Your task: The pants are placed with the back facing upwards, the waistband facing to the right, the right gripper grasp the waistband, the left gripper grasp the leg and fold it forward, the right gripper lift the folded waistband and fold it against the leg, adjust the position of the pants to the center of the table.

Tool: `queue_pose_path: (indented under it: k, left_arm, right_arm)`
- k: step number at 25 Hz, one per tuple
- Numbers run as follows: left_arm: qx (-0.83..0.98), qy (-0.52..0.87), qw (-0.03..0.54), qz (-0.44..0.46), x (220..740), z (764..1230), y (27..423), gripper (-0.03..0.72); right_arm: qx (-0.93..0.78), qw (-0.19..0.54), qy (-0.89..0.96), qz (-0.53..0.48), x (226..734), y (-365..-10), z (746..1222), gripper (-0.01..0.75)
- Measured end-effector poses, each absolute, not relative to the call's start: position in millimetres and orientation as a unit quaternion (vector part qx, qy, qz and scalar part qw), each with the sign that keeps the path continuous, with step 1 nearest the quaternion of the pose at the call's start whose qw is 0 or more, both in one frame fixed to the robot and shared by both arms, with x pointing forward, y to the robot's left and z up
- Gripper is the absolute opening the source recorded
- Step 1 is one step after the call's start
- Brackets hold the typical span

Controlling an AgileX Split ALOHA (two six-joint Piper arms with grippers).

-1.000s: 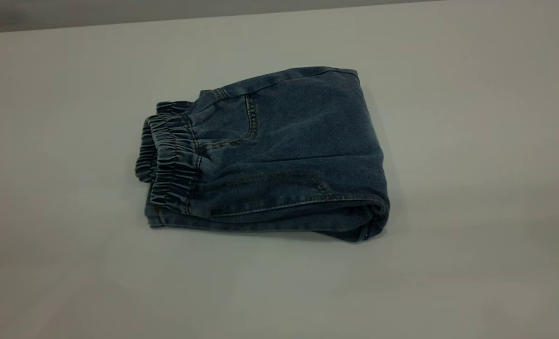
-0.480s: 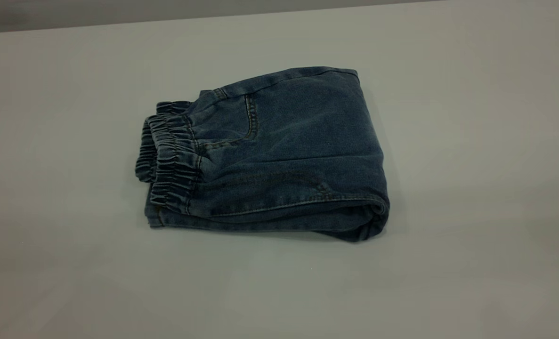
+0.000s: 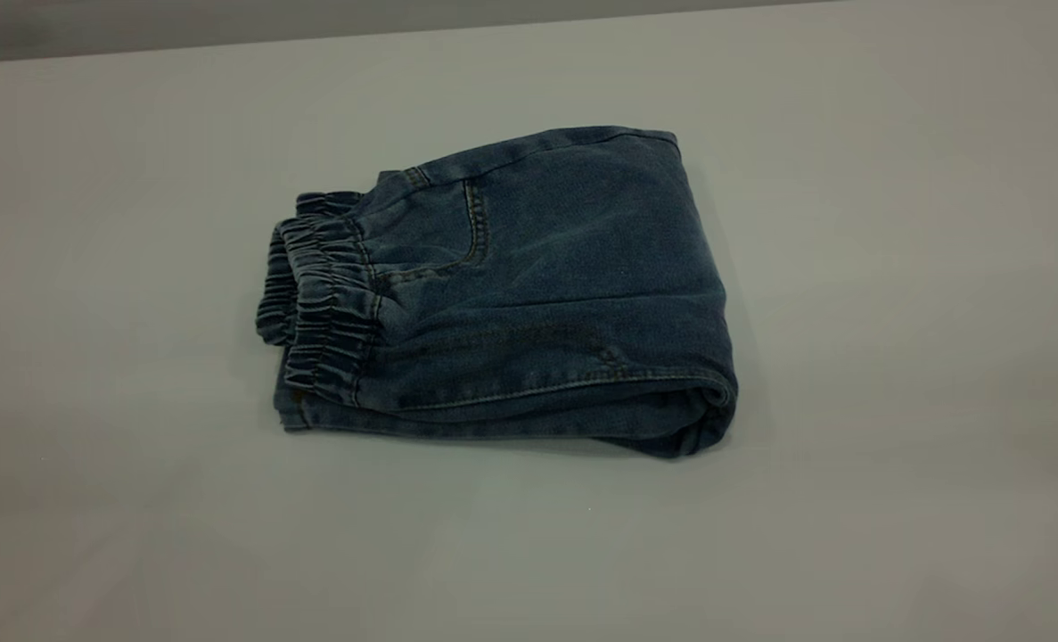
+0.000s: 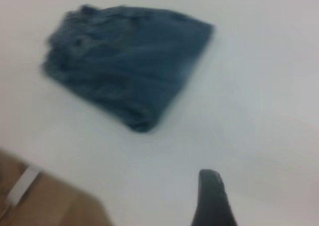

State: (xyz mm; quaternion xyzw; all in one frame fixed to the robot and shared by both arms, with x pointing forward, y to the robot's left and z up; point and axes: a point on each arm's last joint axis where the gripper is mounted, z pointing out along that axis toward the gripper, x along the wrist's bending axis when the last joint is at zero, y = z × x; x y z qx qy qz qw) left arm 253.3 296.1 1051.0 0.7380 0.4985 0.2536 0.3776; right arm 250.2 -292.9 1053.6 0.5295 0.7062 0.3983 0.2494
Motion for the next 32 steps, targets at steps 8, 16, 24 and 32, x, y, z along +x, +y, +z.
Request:
queue_pose_path:
  k: [8,16,24,32]
  left_arm:
    - [0.738,0.498,0.378,0.254,253.3,1051.0,296.1,0.311]
    - [0.738,0.498,0.378,0.254,253.3,1051.0,296.1,0.311]
    - [0.710,0.537,0.364,0.274,253.7,1051.0,297.6,0.311]
    - [0.628,0.615,0.342,0.333,246.3,1051.6,301.7,0.311]
  right_arm:
    - [0.606,0.324,0.614,0.388,239.0,-297.2,1054.1,0.408]
    - [0.601,0.337,0.604,0.401,232.4,-297.4,1054.0,0.408]
    - [0.601,0.336,0.605,0.401,232.7,-297.4,1054.0,0.408]
    - [0.601,0.336,0.605,0.401,232.7,-297.4,1054.0,0.408]
